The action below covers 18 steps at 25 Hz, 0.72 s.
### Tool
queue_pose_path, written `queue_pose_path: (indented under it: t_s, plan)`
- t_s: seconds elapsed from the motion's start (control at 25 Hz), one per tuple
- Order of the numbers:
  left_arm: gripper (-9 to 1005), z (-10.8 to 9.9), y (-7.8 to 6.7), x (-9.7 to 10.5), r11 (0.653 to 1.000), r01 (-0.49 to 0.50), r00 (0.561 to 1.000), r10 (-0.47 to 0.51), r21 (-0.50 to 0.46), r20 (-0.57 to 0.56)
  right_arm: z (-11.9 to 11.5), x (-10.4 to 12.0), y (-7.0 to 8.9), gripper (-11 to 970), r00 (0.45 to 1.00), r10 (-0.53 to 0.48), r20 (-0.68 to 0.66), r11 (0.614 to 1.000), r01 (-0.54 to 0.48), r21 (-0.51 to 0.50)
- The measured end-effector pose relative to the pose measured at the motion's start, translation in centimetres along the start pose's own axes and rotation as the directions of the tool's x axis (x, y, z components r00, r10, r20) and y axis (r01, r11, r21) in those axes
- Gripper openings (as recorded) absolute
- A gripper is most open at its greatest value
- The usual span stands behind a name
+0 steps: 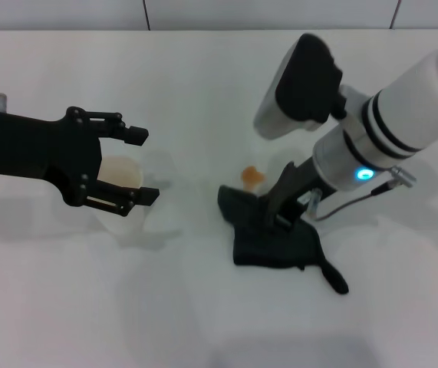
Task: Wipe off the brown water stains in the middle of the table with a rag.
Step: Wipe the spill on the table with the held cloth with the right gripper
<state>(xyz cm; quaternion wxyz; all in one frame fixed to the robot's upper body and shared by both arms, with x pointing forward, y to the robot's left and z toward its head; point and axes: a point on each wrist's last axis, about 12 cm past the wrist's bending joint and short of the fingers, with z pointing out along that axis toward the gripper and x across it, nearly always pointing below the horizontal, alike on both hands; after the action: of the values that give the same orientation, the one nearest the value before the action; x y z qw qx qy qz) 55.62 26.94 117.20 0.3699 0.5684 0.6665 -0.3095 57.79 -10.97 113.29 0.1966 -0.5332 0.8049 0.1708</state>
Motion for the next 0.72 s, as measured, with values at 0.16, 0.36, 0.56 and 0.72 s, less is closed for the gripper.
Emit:
queue_pose_path:
  t_s: [0.16, 0.36, 0.56, 0.72]
  plan:
    - [888, 0.0, 0.0, 0.0, 1.0, -0.002, 1.0, 0.002, 0.0, 0.0, 0.3, -0.1, 1.4, 82, 0.998, -0.045, -0.033, 0.998, 0.044, -0.044]
    - [888, 0.0, 0.0, 0.0, 1.0, -0.002, 1.0, 0.002, 0.003, 0.0, 0.6, 0.2, 2.3, 82, 0.996, -0.064, -0.062, 0.995, 0.058, -0.086]
    - [888, 0.1, -0.1, 0.0, 1.0, -0.003, 1.0, 0.003, 0.006, 0.003, 0.5, -0.2, 2.1, 81, 0.997, -0.05, -0.05, 0.997, 0.047, -0.067]
    - [888, 0.3, -0.1, -0.1, 1.0, -0.002, 1.0, 0.002, 0.008, 0.008, 0.5, -0.7, 1.7, 81, 0.998, -0.051, -0.048, 0.998, 0.05, -0.039]
